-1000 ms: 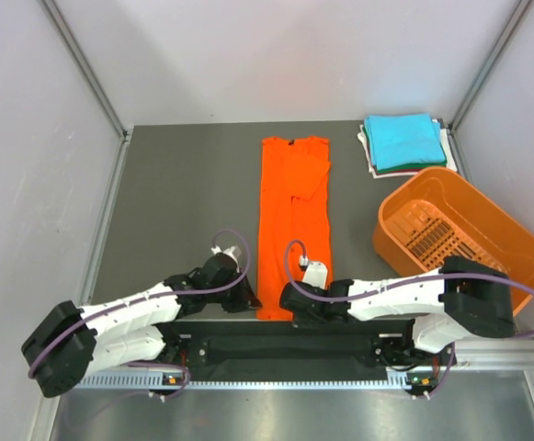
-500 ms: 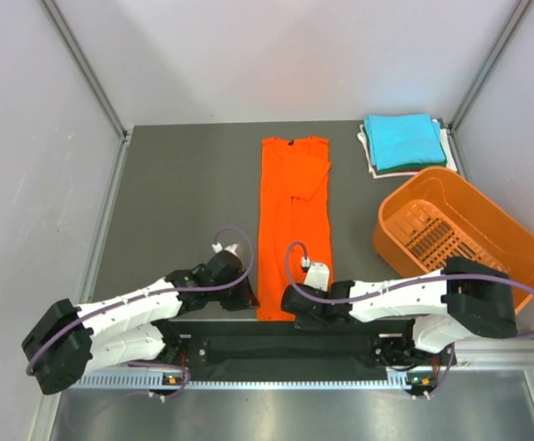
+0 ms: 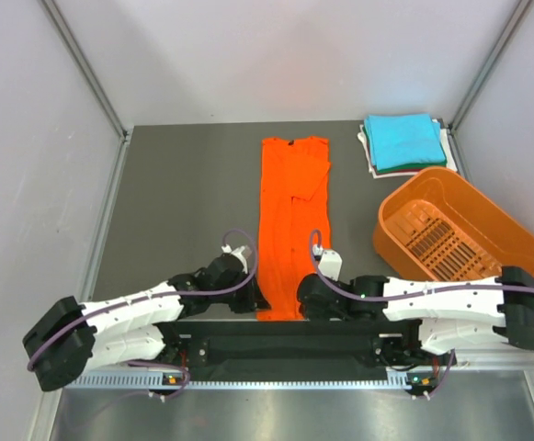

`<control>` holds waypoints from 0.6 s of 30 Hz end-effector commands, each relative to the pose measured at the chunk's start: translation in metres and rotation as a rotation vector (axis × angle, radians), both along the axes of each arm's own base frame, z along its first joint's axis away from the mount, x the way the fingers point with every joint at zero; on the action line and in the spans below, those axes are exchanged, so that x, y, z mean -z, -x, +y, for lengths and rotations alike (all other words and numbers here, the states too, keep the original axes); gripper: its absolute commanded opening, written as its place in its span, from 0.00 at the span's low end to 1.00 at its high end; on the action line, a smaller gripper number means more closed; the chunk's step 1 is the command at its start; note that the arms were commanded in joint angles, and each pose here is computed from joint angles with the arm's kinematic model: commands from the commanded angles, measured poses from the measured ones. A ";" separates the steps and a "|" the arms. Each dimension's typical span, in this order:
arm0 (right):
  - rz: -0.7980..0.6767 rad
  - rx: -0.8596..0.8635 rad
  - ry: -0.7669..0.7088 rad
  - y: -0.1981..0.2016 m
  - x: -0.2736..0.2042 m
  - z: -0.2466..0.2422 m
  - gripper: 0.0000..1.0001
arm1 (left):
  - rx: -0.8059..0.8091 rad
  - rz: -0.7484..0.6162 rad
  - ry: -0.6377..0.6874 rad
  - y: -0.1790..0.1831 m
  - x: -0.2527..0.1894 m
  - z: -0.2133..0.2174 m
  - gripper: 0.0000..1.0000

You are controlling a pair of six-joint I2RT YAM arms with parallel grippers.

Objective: Fold and stack the t-shirts
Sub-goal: Fold the tshirt

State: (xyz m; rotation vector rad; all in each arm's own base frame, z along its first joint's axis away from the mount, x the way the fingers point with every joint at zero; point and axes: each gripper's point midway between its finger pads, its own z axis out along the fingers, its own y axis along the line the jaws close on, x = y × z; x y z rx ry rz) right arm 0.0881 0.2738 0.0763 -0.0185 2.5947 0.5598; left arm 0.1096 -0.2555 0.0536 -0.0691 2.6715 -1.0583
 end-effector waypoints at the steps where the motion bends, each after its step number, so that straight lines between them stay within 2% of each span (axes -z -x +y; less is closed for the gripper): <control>1: -0.055 0.014 -0.015 -0.018 -0.015 -0.011 0.13 | 0.002 0.008 0.035 0.004 0.005 -0.008 0.23; 6: -0.075 0.051 -0.035 -0.036 -0.022 -0.033 0.14 | -0.012 0.070 -0.063 0.014 0.039 0.005 0.22; 9: -0.092 0.080 -0.032 -0.044 -0.029 -0.049 0.14 | -0.022 0.074 -0.090 0.015 0.045 0.010 0.22; 14: -0.079 0.086 -0.031 -0.049 -0.031 -0.066 0.17 | -0.004 0.043 -0.075 0.011 0.026 0.006 0.27; 17: -0.043 0.076 -0.030 -0.050 -0.026 -0.071 0.23 | 0.013 -0.023 -0.068 0.002 -0.004 0.002 0.35; 18: -0.026 0.090 -0.022 -0.052 -0.020 -0.077 0.29 | 0.013 -0.059 -0.054 -0.005 -0.022 -0.003 0.38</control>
